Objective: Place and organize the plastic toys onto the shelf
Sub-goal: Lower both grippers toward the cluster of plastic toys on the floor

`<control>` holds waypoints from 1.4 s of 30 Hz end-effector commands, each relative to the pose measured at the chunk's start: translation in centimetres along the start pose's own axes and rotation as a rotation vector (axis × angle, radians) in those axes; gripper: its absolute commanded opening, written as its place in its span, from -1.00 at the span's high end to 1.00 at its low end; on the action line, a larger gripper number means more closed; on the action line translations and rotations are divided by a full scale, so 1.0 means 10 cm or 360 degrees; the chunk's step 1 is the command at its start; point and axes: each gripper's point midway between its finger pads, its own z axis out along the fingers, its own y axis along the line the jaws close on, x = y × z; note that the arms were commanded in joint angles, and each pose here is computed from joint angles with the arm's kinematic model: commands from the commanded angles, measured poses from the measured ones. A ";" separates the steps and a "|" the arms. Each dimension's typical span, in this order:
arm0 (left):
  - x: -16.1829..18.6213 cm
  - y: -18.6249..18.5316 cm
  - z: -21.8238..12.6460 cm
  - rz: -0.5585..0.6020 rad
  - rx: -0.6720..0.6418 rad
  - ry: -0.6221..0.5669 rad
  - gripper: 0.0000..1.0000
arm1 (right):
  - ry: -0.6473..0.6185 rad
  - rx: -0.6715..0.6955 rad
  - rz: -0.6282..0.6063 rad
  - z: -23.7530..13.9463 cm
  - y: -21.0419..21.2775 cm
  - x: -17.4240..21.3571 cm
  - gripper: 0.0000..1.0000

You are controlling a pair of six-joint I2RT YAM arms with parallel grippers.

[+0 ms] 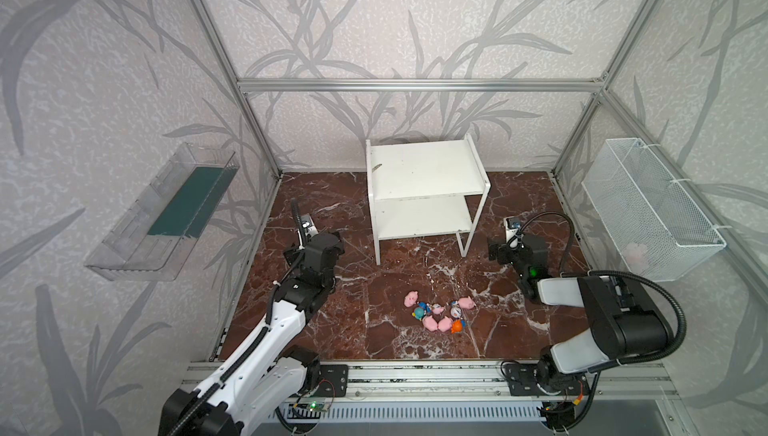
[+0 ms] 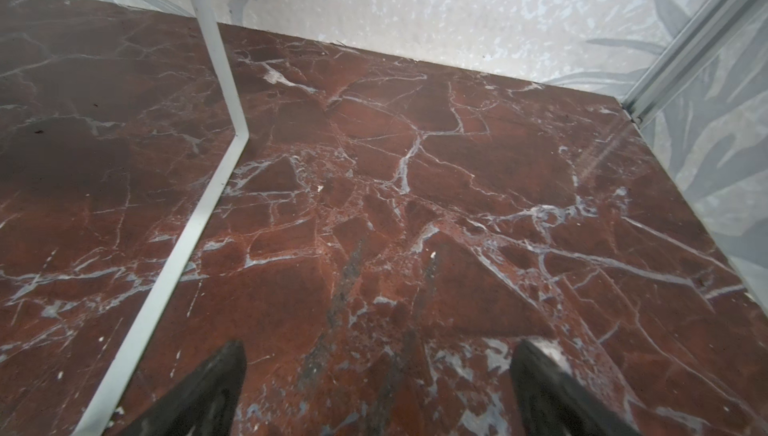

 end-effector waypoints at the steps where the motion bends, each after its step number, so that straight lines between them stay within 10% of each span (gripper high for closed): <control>1: 0.33 0.10 -0.17 -0.0034 0.0022 0.0179 -0.98 | 0.0089 0.0139 0.0103 -0.10 -0.16 -0.26 -0.98; 13: 0.78 -0.39 -0.51 0.0070 0.0472 0.0435 -0.98 | 0.0593 0.0450 0.0394 -0.96 -0.27 -0.01 -0.98; 42: 1.47 -1.53 -1.25 0.0451 0.1063 0.0461 -0.98 | 0.1077 -0.0600 -0.0014 -2.25 1.77 0.96 -1.00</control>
